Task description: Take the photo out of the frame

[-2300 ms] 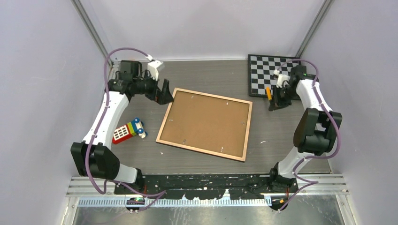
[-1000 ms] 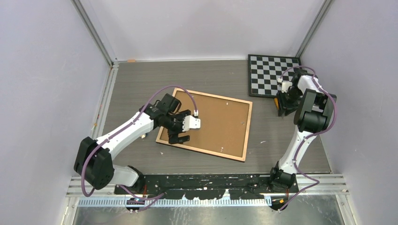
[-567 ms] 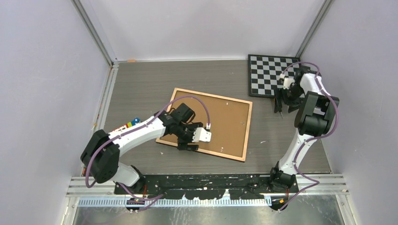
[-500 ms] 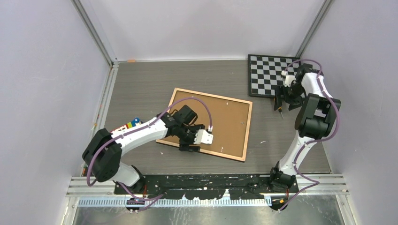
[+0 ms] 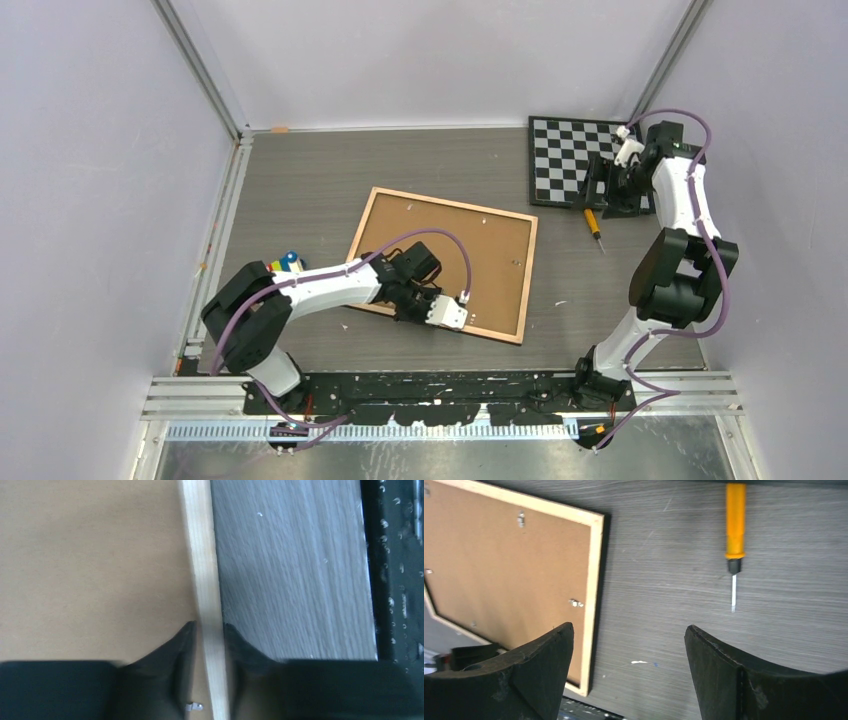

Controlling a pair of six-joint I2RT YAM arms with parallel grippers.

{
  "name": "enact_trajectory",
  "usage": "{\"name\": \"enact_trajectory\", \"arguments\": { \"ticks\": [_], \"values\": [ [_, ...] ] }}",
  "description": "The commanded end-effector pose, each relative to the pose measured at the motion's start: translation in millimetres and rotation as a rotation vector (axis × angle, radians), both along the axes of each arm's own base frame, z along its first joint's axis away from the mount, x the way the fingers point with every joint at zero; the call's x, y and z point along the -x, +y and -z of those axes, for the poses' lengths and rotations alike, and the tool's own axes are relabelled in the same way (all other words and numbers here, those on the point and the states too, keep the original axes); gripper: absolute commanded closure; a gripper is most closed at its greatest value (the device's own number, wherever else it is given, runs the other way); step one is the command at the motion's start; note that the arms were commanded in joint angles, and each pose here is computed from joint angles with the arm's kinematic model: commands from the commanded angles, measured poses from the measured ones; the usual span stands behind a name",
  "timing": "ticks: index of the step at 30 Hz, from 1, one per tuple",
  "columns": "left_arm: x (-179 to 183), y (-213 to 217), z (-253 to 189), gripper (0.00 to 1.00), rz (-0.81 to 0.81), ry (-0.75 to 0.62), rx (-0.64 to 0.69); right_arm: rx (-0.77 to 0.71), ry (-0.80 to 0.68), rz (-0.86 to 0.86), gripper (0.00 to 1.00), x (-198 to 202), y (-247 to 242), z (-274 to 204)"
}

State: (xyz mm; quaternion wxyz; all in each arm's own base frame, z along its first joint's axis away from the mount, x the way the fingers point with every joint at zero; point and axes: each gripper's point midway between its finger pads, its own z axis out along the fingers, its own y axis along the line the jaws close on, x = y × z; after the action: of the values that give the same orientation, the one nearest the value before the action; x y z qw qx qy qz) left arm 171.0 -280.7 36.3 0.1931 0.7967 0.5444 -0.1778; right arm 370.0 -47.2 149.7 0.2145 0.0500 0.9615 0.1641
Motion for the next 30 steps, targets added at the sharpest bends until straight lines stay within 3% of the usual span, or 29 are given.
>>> {"name": "enact_trajectory", "arguments": {
  "ticks": [1,11,20,30],
  "values": [
    [-13.9,-2.5,8.5,0.87,-0.022,-0.056,-0.007,-0.139,-0.043,0.051,0.15,3.8,27.9,-22.7],
    [-40.9,-9.0,-5.1,1.0,-0.201,-0.009,0.042,-0.415,0.076,0.16,0.15,25.2,69.2,-5.4],
    [-57.2,-18.5,-51.6,1.0,-0.265,0.02,0.16,-0.633,0.252,0.162,0.16,59.4,107.0,23.3],
    [-73.8,-23.6,-89.9,1.0,-0.336,0.051,0.306,-0.725,0.383,0.108,0.21,87.5,137.9,53.1]
  ]
}}
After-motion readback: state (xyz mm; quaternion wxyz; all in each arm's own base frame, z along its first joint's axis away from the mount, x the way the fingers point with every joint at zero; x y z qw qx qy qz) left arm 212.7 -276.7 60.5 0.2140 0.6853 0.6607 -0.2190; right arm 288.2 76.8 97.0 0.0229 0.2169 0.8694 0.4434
